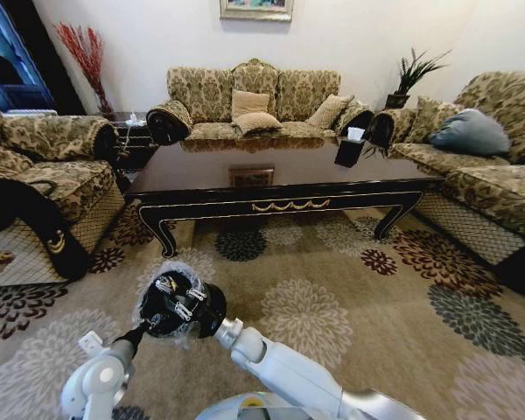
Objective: Move to the front of the table and pick up the trash from the floor, then place it into the trash bin.
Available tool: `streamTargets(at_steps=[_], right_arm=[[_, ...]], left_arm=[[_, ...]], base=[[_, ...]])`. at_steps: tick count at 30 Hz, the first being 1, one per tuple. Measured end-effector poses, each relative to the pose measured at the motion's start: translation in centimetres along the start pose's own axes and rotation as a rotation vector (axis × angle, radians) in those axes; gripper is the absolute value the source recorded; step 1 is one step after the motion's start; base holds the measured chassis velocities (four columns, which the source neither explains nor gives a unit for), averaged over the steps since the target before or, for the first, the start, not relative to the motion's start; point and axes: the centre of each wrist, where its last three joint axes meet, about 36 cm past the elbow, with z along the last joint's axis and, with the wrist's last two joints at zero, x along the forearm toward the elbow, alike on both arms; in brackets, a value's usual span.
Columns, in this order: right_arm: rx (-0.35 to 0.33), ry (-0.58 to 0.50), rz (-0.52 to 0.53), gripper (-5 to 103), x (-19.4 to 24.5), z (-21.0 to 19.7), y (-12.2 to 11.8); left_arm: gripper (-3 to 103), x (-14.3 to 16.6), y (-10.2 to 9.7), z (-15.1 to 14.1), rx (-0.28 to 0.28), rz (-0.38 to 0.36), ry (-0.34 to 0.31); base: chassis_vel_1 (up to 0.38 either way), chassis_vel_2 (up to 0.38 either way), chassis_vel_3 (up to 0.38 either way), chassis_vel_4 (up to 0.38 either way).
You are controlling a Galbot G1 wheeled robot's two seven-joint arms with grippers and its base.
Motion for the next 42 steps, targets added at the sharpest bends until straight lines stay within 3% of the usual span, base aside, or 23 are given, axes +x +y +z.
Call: streamTargets(at_steps=[1,4,5,8,9,12,15,16,18,21,22,26,32,42], right_arm=[[-0.001,0.000,0.004,48,0.1,-0.1,0.0],[-0.001,-0.002,0.013,65,0.2,-0.3,-0.1],[-0.001,-0.002,0.013,65,0.2,-0.3,-0.1],[-0.007,-0.015,0.049,81,0.1,-0.9,-0.6],[-0.007,-0.015,0.049,81,0.1,-0.9,-0.6],[-0.016,-0.034,0.107,86,-0.3,-1.7,-2.0],[-0.021,-0.065,0.191,99,-0.6,-2.8,-4.9],[-0.021,-0.065,0.191,99,-0.6,-2.8,-4.9],[-0.055,-0.064,0.274,100,-0.8,-3.6,-7.1],[-0.071,0.012,0.434,100,-0.2,-3.5,-10.1],[-0.071,0.012,0.434,100,-0.2,-3.5,-10.1],[-0.085,0.129,0.615,100,1.5,-2.6,-12.7],[-0.081,0.178,0.688,100,3.5,-1.6,-13.6],[-0.084,0.197,0.711,100,4.2,-1.0,-13.3]], left_arm=[[2,0.1,0.1,-0.1,-0.003,-0.002,-0.002],[2,0.3,0.2,-0.3,-0.010,-0.005,-0.007],[2,0.3,0.2,-0.3,-0.010,-0.005,-0.007],[2,0.5,0.5,-0.5,-0.018,-0.014,-0.012],[2,0.5,0.5,-0.5,-0.018,-0.014,-0.012],[2,0.7,0.8,-0.8,-0.022,-0.027,-0.019],[2,1.0,1.3,-1.1,-0.026,-0.050,-0.028],[2,1.0,1.3,-1.1,-0.026,-0.050,-0.028],[2,1.0,1.8,-1.2,-0.030,-0.072,-0.028],[2,0.7,2.1,-1.1,-0.026,-0.086,-0.019],[2,0.7,2.1,-1.1,-0.026,-0.086,-0.019],[2,0.0,2.2,-0.3,-0.008,-0.110,0.007],[2,-1.4,2.0,0.1,-0.035,-0.145,0.014],[2,-2.4,1.6,0.9,-0.049,-0.155,0.031]], base=[[0.000,0.000,0.000,0.000],[0.000,0.000,0.000,0.000],[0.000,0.000,0.000,0.000],[0.000,0.000,0.000,0.000],[0.000,0.000,0.000,0.000],[0.000,0.000,0.000,0.000],[0.000,0.000,0.000,0.000],[0.000,0.000,0.000,0.000],[0.000,0.000,0.000,0.000],[0.000,0.000,0.000,0.000],[0.000,0.000,0.000,0.000],[0.000,0.000,0.000,0.000],[0.000,0.000,0.000,0.000],[0.000,0.000,0.000,0.000]])
